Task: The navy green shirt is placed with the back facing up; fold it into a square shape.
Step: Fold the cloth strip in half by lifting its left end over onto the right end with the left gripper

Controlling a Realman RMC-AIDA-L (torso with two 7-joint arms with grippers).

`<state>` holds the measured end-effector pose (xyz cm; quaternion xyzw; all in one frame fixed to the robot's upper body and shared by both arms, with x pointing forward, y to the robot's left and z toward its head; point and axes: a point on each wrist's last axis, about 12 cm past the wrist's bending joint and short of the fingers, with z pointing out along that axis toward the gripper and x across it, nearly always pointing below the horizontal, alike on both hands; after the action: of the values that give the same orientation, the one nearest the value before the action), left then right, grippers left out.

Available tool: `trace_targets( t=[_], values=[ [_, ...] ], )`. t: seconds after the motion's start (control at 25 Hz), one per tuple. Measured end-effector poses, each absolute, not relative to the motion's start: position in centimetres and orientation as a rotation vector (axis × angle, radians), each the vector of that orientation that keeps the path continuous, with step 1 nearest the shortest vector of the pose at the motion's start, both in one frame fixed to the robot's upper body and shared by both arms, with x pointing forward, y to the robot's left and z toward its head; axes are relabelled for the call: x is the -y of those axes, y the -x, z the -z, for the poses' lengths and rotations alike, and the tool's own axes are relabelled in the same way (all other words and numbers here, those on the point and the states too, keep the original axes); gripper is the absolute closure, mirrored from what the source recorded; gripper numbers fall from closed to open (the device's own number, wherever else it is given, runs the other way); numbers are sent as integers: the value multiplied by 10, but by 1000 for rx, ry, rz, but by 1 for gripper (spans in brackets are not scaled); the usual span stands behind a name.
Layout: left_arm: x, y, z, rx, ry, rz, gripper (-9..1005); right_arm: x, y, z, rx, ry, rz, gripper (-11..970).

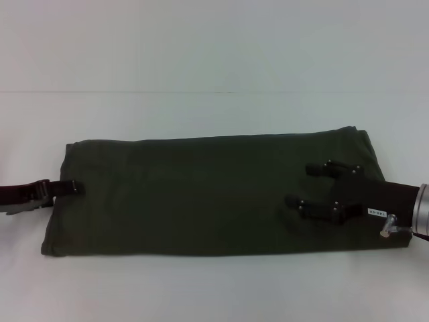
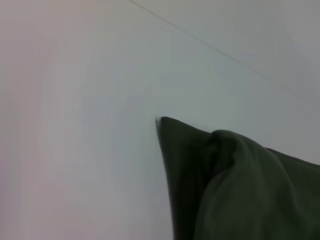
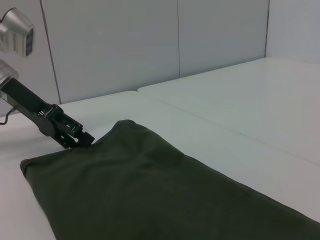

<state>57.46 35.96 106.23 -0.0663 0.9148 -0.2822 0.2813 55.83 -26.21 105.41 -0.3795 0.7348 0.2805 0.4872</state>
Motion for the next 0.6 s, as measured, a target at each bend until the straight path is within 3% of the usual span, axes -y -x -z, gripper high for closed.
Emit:
trace_targets(
  t=[0.6],
  values=[
    [-332, -581, -1058, -2467, 140, 855, 94, 262, -559, -1054, -1786, 924, -682, 90]
  ],
)
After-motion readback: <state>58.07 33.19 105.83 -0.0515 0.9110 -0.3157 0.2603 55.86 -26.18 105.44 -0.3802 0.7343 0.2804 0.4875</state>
